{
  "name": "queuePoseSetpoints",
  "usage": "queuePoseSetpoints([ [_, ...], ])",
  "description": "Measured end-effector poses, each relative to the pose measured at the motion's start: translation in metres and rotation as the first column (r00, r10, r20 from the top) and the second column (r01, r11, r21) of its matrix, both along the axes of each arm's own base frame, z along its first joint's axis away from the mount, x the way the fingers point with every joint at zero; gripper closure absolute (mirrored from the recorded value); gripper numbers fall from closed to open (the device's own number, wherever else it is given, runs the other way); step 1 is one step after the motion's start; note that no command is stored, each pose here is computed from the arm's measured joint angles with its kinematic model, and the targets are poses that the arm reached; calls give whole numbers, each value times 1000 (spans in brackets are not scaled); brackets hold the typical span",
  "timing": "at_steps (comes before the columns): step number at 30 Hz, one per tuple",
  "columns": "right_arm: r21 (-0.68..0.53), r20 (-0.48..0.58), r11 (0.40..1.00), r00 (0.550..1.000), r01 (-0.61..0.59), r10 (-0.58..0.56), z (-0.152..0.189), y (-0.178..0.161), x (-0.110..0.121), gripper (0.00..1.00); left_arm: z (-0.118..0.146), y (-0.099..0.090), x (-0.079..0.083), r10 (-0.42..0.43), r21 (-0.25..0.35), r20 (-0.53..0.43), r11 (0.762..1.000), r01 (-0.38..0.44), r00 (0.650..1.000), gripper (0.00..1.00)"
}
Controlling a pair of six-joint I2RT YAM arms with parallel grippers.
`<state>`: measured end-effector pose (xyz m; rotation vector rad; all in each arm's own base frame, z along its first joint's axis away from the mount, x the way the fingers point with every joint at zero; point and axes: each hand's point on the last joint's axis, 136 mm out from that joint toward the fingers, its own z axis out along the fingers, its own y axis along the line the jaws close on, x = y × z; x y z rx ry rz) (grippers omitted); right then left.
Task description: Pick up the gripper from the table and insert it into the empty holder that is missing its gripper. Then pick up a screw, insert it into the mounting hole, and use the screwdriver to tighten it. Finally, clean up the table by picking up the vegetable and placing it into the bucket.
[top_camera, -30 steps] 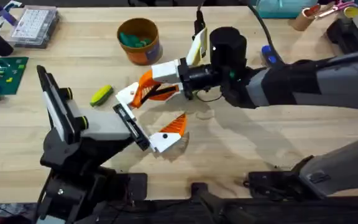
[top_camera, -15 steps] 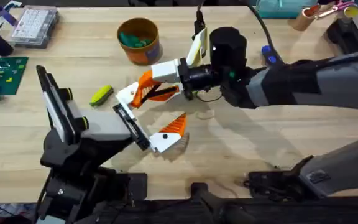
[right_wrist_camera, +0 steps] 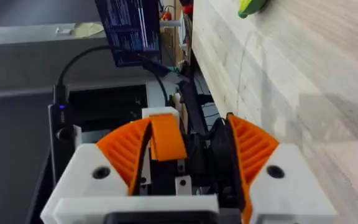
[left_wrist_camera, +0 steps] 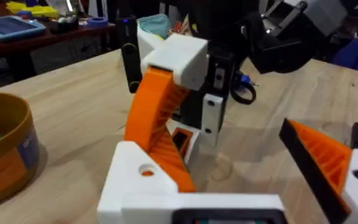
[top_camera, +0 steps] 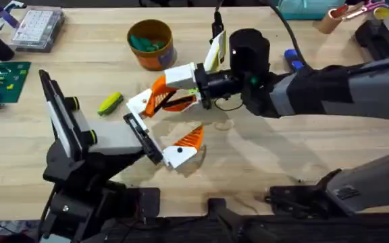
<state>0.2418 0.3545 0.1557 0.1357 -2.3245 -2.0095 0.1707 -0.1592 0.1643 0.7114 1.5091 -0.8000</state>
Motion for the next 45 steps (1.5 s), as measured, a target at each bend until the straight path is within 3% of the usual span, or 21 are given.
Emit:
queuePoseSetpoints([
  [12, 10, 5, 1000, 1000, -10, 10, 8, -4, -4, 218, 4, -2, -3, -23, 9, 35, 1000, 22, 999, 10],
  [15, 23, 18, 1000, 1000, -14, 14, 15, -5, -5, 80, 2, -4, -6, -43, 12, 31, 999, 43, 999, 10],
  [17, 42, 41, 999, 999, -30, 28, 24, -5, -8, 57, 0, -9, -12, -85, 11, 16, 996, 84, 996, 9],
  [22, 59, 55, 996, 997, -61, 57, 32, -6, -14, 40, 0, -12, -19, -125, 8, 10, 992, 125, 992, 9],
  [39, 92, 49, 984, 988, -153, 149, 37, -30, -17, 38, 0, -13, -20, -133, 7, 9, 991, 133, 991, 10],
  [45, 72, -6, 982, 984, -177, 178, 27, -40, -20, 6, 0, -13, -20, -133, 7, 9, 991, 133, 991, 10],
])
